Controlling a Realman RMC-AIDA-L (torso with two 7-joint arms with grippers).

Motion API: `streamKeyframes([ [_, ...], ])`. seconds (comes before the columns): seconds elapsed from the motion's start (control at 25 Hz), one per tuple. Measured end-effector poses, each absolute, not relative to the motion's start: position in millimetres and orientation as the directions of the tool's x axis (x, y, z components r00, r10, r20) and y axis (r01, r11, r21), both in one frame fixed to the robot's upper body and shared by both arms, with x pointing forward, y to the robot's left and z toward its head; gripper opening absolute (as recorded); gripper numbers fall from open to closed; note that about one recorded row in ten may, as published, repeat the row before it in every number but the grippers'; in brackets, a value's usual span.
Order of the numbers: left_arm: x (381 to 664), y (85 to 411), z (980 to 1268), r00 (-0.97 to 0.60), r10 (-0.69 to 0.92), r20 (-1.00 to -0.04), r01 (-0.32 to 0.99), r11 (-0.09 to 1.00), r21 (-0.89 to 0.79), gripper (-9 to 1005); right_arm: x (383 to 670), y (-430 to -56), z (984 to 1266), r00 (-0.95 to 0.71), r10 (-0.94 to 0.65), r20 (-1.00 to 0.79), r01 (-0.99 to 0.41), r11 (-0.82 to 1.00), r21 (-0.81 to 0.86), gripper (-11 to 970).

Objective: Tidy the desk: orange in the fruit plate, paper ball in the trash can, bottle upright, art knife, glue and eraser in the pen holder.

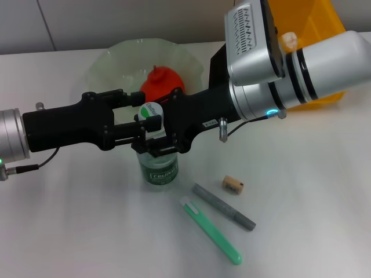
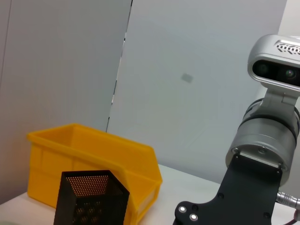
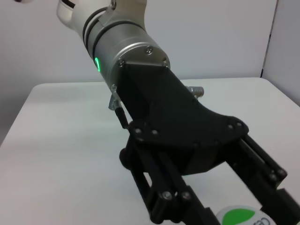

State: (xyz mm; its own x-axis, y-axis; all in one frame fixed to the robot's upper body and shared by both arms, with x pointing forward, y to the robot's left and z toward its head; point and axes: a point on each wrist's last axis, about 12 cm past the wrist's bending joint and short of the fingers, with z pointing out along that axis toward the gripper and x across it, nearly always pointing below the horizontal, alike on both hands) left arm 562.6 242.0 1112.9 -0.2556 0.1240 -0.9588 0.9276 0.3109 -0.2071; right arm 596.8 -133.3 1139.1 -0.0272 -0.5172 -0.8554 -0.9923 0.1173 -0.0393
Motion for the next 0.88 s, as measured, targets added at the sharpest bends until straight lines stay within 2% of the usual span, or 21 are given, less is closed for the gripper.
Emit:
streamKeyframes([
  [0.12,562.3,241.2,1112.7,-0.255,0.127,-0.959,0.929,0.307,-0.206,693,596.2,-134.8,1138.5,-0.026,-0.516,-0.856,-0.992,0.118,-0.042,524],
  [0.32,562.9,241.0,1112.4,-0.255,0.129,-0.958,0.928,0.311,-0.205,483,594.1,-138.9,1136.7,-0.031,-0.499,-0.866,-0.990,0.132,-0.041,524],
  [0.88,562.7,242.4,1110.2,-0.260,0.129,-0.957,0.924,0.323,-0.208,456,588.3,-148.6,1132.8,-0.036,-0.464,-0.885,-0.988,0.150,-0.039,524],
])
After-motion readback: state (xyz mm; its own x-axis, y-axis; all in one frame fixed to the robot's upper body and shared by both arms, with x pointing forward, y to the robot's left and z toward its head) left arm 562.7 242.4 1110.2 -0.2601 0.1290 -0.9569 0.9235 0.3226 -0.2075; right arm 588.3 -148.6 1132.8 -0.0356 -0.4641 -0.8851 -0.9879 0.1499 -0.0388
